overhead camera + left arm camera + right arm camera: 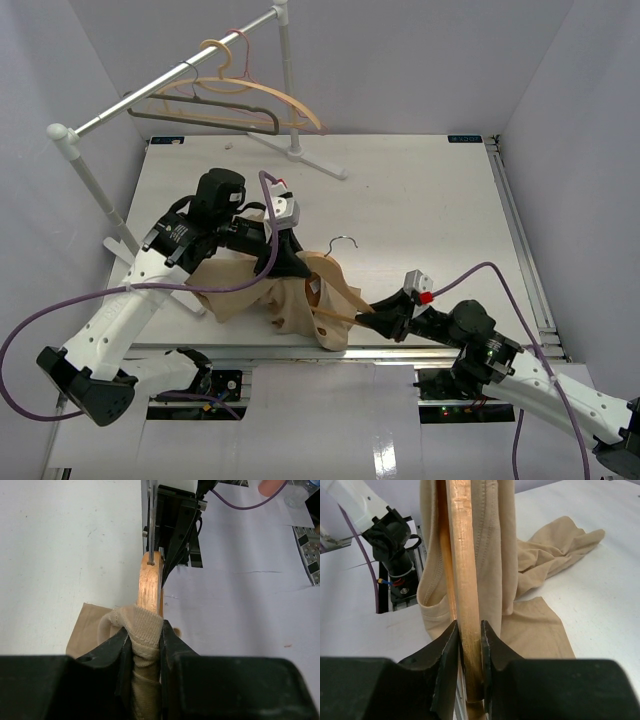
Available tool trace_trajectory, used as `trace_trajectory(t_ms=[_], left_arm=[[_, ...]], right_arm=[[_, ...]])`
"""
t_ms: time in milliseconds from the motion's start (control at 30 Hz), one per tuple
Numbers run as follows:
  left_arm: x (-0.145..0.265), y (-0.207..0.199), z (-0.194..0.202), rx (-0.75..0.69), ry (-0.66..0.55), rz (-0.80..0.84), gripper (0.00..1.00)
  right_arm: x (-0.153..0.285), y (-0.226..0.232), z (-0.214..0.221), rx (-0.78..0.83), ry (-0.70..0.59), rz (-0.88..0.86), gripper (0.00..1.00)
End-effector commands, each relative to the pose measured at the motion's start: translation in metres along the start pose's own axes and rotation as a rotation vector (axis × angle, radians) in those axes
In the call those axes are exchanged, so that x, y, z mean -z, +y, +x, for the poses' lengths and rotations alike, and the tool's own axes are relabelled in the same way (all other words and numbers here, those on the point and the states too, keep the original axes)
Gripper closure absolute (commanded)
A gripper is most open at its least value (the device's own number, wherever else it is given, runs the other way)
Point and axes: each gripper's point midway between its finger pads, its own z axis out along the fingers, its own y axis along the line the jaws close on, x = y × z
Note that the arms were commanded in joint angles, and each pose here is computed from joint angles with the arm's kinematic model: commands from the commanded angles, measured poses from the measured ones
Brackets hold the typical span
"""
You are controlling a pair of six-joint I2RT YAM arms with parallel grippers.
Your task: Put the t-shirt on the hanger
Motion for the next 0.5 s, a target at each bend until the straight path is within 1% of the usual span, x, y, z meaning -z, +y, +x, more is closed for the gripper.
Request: trace_trajectory(t_ms=[0,33,67,100,133,200,300,400,433,467], left_arm=[[0.001,0.020,0.001,0.072,-0.022,-0.179,1.00],[0.002,0.023,0.001,0.079,-0.032,-0.200,1.00],[0.003,0.026,0.000,0.090,-0.045,-0.231,1.00],[0.003,0.030,0.000,0.111,-0.058,-0.257,1.00],[0.005,0.037,0.001,0.131,-0.064,-0.304,1.00],[0.008,0.051,0.003,0.162,-0.076,-0.387,1.00],[0.013,0.064,0.009,0.208,-0.102,-0.482,1.00],[0.022,0.072,0.011,0.222,-0.162,-0.578,1.00],[0.026,0.075,0.003,0.228,-0.218,-0.609,1.00],[0.027,0.073,0.000,0.226,-0.251,-0.606,1.00]], right_arm=[[0.014,-0.047,-0.099,-0.016,-0.276,0.326,0.55],[0.021,-0.056,-0.108,-0.030,-0.299,0.386,0.42],[0.026,-0.061,-0.114,-0.043,-0.310,0.431,0.34],[0.028,-0.064,-0.113,-0.052,-0.299,0.452,0.33],[0.033,-0.066,-0.122,-0.058,-0.312,0.476,0.31],[0.039,-0.066,-0.133,-0.064,-0.311,0.497,0.30],[0.038,-0.059,-0.145,-0.074,-0.297,0.473,0.32],[0.019,-0.052,-0.136,-0.100,-0.212,0.414,0.38],[0.014,-0.049,-0.138,-0.103,-0.196,0.396,0.39],[0.006,-0.049,-0.133,-0.112,-0.164,0.383,0.41]])
